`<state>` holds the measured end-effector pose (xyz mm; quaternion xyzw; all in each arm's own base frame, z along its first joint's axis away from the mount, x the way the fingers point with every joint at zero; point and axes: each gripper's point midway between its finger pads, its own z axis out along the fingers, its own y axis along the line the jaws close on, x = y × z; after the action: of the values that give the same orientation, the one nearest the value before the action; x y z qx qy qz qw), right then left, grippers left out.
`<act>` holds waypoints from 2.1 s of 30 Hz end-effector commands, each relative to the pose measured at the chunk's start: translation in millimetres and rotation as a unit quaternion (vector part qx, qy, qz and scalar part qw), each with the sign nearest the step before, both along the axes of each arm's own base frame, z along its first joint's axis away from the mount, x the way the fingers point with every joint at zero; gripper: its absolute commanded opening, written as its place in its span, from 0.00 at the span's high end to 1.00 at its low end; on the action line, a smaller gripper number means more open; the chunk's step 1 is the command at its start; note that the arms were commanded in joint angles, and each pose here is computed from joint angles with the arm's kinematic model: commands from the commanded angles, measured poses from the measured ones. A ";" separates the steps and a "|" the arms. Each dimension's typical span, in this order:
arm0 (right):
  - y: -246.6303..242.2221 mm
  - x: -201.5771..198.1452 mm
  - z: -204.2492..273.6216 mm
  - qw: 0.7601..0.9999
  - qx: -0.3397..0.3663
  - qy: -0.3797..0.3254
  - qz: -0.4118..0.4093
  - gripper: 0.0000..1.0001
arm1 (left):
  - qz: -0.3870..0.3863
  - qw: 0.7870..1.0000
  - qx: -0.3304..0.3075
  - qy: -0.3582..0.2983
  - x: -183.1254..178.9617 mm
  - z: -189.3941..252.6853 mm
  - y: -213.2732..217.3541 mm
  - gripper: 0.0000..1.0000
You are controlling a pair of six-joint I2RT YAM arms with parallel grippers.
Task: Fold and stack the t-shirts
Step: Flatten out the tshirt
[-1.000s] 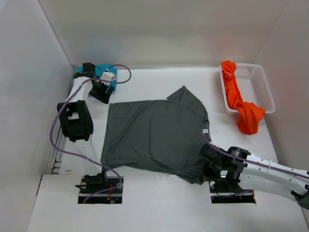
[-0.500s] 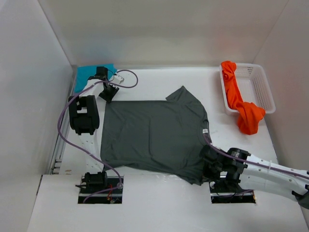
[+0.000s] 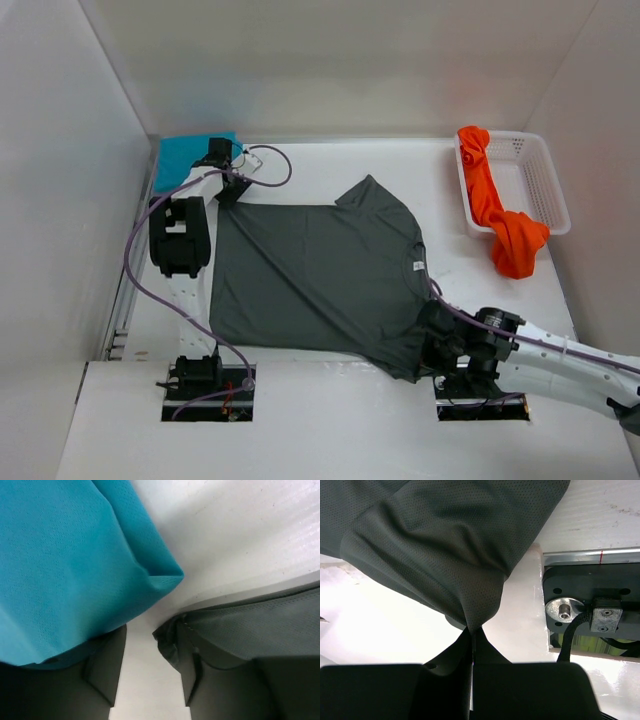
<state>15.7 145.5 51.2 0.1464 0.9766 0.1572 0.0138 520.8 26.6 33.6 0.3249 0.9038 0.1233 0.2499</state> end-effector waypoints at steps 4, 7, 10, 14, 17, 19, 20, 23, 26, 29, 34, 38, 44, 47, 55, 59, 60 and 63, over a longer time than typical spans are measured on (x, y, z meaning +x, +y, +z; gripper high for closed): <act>14.5 11.4 4.3 1.000 0.012 -0.021 0.011 0.99 | -0.038 0.995 0.039 -0.081 -7.7 76.0 2.6 0.40; 20.4 20.4 4.8 0.999 0.017 -0.033 0.014 0.99 | -0.068 0.990 0.056 -0.107 -28.7 115.4 3.7 0.36; 21.0 35.6 5.5 0.998 0.021 -0.052 0.003 0.98 | -0.131 0.983 0.081 -0.100 -72.2 138.4 -2.3 0.33; 22.2 62.9 11.1 0.995 0.036 -0.089 -0.017 0.98 | -0.246 0.964 0.104 -0.001 -161.5 115.3 -32.7 0.32; 19.6 68.0 9.4 0.995 0.036 -0.094 -0.017 0.98 | -0.300 0.944 0.096 0.097 -230.9 90.1 -48.8 0.36; 18.2 69.2 9.4 0.994 0.037 -0.099 -0.016 0.98 | -0.325 0.928 0.078 0.164 -274.3 80.8 -57.0 0.40; 17.8 70.8 9.7 0.994 0.038 -0.103 -0.016 0.97 | -0.331 0.922 0.070 0.186 -289.7 79.0 -60.1 0.41; 15.6 75.4 7.1 0.993 0.035 -0.108 -0.016 0.97 | -0.367 0.891 0.053 0.261 -346.7 74.4 -74.1 0.42; 15.7 83.0 7.3 0.992 0.035 -0.120 -0.013 0.97 | -0.413 0.859 0.076 0.292 -390.9 64.6 -80.4 0.42; 16.9 87.4 7.4 0.991 0.040 -0.129 -0.014 0.97 | -0.462 0.827 0.120 0.296 -425.8 49.6 -80.0 0.37; 14.9 88.0 4.7 0.989 0.044 -0.138 -0.018 0.96 | -0.439 0.835 0.135 0.303 -434.2 36.8 -94.5 0.32; 12.5 89.7 5.1 0.988 0.050 -0.145 -0.026 0.96 | -0.381 0.850 0.151 0.330 -425.0 28.3 -98.7 0.30; 9.8 92.2 5.0 0.986 0.050 -0.153 -0.036 0.96 | -0.343 0.849 0.184 0.356 -423.2 23.6 -101.0 0.31; 9.8 92.8 7.0 0.986 0.050 -0.154 -0.039 0.96 | -0.329 0.851 0.216 0.349 -411.2 23.3 -105.6 0.36; 8.9 90.2 6.0 0.987 0.051 -0.147 -0.050 0.96 | -0.223 0.930 0.125 0.263 -371.9 18.1 -132.8 0.34; 9.1 89.8 5.1 0.987 0.050 -0.145 -0.047 0.95 | -0.202 0.937 0.114 0.263 -364.3 11.3 -125.8 0.35; 8.9 90.0 5.8 0.987 0.049 -0.145 -0.047 0.95 | -0.214 0.931 0.122 0.268 -365.6 9.3 -128.2 0.35; 9.2 90.1 11.4 0.986 0.055 -0.147 -0.048 0.91 | -0.251 0.915 0.153 0.277 -370.8 -1.8 -133.6 0.36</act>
<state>99.6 153.5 54.0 0.1612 0.9511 0.2206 0.1440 154.8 -98.8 41.2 0.5783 0.8090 0.0981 -0.0372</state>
